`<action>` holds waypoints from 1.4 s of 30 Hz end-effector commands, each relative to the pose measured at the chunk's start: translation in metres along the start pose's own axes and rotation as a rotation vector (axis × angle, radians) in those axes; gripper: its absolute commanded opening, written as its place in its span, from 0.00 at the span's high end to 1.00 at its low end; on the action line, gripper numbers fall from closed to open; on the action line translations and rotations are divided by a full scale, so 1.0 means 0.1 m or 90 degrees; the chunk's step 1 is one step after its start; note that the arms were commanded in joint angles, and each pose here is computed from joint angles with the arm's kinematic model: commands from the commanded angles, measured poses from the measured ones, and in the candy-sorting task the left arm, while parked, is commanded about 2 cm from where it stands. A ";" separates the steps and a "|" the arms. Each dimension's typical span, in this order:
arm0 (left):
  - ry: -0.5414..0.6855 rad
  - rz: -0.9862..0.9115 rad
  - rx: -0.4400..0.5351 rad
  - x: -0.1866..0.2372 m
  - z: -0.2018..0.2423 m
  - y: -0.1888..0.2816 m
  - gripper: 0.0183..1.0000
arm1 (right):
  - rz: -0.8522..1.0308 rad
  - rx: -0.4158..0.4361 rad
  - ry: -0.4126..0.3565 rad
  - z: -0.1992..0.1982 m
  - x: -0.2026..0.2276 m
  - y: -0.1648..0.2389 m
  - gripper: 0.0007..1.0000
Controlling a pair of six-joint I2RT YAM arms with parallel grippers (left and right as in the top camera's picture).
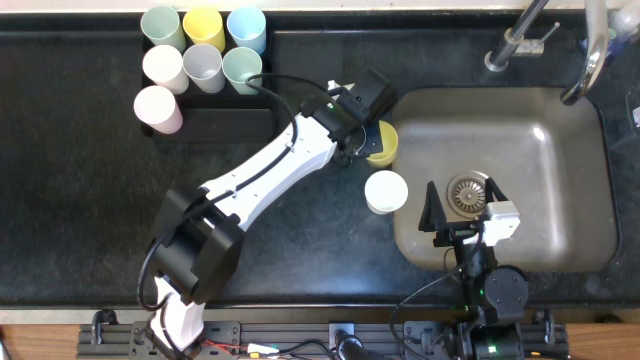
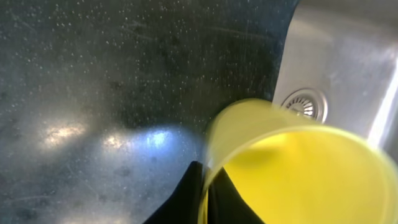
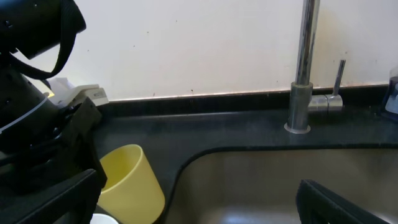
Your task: Store Cups
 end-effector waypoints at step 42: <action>0.466 -0.084 -0.236 -1.69 2.63 0.93 0.95 | 0.001 0.005 -0.003 -0.02 0.04 0.00 0.00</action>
Point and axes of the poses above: each gripper's point midway between its finger pads, its own y axis back along the fingers, its own z axis along the line the jaws close on, x = y × z, the point moved 3 cm from there along y, back along the fingers, and after that the axes turned 9 degrees about y, right-handed, at the moved point
